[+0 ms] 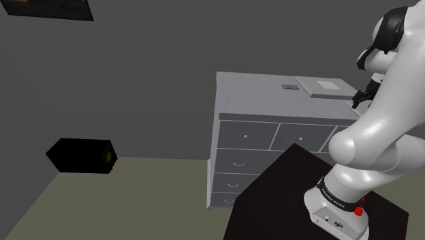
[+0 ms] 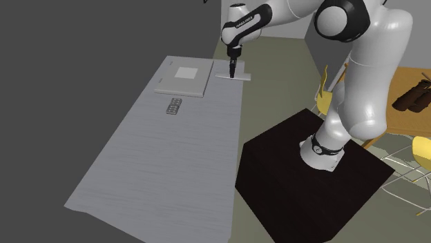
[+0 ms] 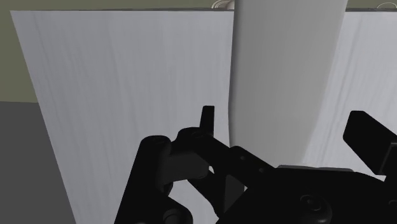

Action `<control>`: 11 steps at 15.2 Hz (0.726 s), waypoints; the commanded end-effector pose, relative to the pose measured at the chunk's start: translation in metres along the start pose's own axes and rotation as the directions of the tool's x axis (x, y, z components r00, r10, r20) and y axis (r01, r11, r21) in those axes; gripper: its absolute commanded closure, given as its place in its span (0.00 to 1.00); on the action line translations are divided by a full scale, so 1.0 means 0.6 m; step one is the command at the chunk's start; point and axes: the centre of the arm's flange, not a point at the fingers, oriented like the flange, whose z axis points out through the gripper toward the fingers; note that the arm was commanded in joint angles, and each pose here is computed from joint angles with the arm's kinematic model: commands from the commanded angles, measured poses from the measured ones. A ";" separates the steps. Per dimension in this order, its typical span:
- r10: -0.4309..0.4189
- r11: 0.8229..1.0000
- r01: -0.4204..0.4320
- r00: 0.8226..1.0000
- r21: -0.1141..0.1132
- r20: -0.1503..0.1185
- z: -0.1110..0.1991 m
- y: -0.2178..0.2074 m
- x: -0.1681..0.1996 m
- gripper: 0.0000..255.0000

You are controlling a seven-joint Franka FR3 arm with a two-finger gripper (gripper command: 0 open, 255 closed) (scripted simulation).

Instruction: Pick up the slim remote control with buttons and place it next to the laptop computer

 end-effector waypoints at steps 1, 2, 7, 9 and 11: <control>0.000 1.000 0.000 1.000 0.000 0.000 -0.033 0.001 -0.001 0.00; 0.000 1.000 0.000 1.000 0.000 0.000 -0.055 0.001 -0.001 0.00; 0.000 1.000 0.000 1.000 0.000 0.000 -0.072 0.001 -0.001 0.00; 0.000 1.000 0.000 1.000 0.000 0.000 -0.072 0.001 -0.001 0.00; 0.000 1.000 0.000 1.000 0.000 0.000 -0.072 0.001 -0.001 0.00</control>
